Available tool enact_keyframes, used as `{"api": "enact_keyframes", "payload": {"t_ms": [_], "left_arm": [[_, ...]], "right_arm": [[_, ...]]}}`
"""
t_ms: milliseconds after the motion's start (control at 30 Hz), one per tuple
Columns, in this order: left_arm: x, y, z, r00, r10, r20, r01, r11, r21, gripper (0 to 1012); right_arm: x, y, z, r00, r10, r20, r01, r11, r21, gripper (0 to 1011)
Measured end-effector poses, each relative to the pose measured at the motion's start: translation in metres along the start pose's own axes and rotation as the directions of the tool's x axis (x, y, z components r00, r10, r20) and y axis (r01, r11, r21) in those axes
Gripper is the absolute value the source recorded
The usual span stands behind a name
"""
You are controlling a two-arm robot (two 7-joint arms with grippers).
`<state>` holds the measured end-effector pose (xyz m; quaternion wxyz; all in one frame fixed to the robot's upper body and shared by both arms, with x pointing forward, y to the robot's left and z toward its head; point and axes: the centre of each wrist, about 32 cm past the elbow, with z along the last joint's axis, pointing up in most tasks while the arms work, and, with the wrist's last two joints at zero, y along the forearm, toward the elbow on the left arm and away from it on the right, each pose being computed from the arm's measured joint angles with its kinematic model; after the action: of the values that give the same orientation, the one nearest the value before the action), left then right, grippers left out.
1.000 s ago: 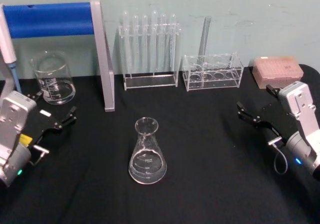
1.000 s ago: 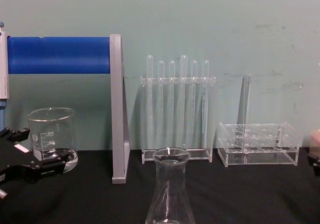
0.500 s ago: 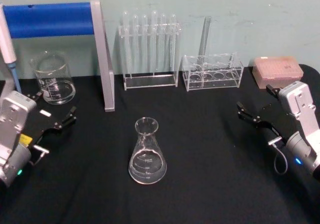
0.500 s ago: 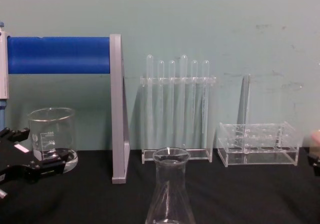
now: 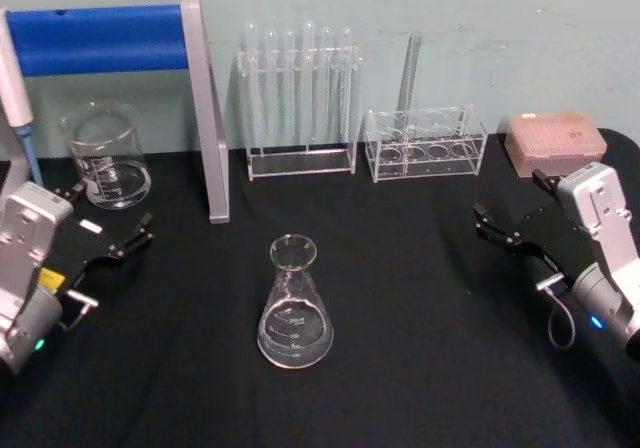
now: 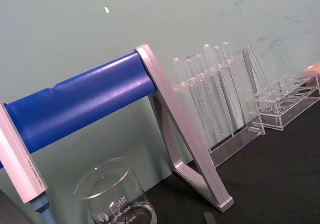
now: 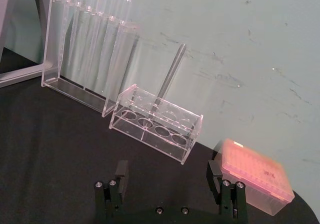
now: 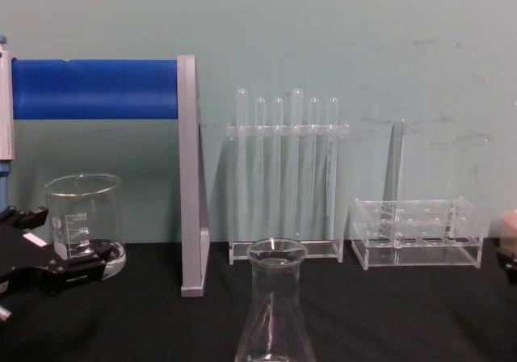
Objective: Grasp the erlenmeyer flask with one hand, shake it three times, then place it back.
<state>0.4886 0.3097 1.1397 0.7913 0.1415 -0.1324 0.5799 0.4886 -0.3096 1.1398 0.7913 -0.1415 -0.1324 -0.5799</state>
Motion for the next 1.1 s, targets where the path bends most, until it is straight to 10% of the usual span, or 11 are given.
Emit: {"api": "enact_keyframes", "payload": {"t_ms": [633,1100], "left_arm": [[0.0000,0.0000,0.0000,1.0000,0.000,0.000,0.000,1.0000,0.000,1001],[0.0000,0.0000,0.0000,1.0000,0.000,0.000,0.000,1.0000,0.000,1001]], "right_arm": [[0.007,-0.017,0.012,0.991,0.097,-0.090,-0.095,0.995,0.024,1000],[0.011,-0.045,0.028,0.944,0.270,-0.188,-0.255,0.962,0.101,1000]]}}
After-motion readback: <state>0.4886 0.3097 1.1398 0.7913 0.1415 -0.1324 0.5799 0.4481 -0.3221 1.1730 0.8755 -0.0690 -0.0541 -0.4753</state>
